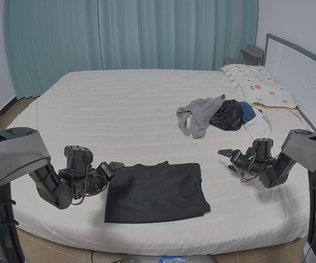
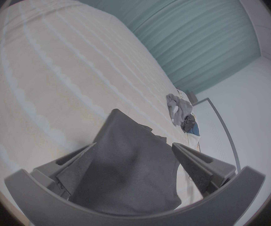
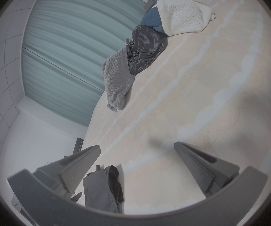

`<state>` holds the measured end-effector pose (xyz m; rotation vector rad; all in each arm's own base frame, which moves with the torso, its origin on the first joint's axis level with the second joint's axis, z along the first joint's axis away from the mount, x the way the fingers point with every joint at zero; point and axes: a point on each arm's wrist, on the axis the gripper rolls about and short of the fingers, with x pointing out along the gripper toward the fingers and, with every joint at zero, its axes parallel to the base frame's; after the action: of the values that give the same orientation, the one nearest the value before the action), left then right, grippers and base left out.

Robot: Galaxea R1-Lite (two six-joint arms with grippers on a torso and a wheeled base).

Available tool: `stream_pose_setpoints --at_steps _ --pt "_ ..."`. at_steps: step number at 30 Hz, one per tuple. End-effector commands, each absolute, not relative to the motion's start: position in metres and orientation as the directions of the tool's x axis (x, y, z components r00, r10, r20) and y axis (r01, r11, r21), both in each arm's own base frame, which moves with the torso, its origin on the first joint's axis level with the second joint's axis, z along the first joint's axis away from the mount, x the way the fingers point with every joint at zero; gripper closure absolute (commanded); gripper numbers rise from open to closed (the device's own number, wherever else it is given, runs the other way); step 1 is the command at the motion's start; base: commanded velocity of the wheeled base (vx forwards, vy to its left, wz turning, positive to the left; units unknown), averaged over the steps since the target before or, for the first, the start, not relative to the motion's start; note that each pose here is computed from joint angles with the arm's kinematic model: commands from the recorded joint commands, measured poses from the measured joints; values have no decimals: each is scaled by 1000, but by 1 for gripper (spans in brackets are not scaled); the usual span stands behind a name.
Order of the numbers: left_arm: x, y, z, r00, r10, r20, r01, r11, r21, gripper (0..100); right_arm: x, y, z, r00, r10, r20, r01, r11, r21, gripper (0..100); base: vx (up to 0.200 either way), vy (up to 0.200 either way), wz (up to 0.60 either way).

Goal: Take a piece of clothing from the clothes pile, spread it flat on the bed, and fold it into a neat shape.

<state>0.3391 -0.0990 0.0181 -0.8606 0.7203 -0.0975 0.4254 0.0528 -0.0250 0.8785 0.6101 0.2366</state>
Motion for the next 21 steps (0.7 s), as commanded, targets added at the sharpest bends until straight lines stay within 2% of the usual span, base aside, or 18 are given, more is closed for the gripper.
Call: stream_pose_setpoints --at_steps 1,7,21 --pt "327 -93 -10 743 -357 -566 -162 725 -670 0 425 55 -24 804 440 -399 45 625 779 0 0 0 0" --pt "316 -95 -33 751 -364 -551 -66 789 -611 0 425 50 -20 813 432 -390 45 621 782 0 0 0 0" --pt "317 -94 -32 755 -369 -542 -62 782 -620 0 423 52 -21 809 435 -395 47 622 781 0 0 0 0"
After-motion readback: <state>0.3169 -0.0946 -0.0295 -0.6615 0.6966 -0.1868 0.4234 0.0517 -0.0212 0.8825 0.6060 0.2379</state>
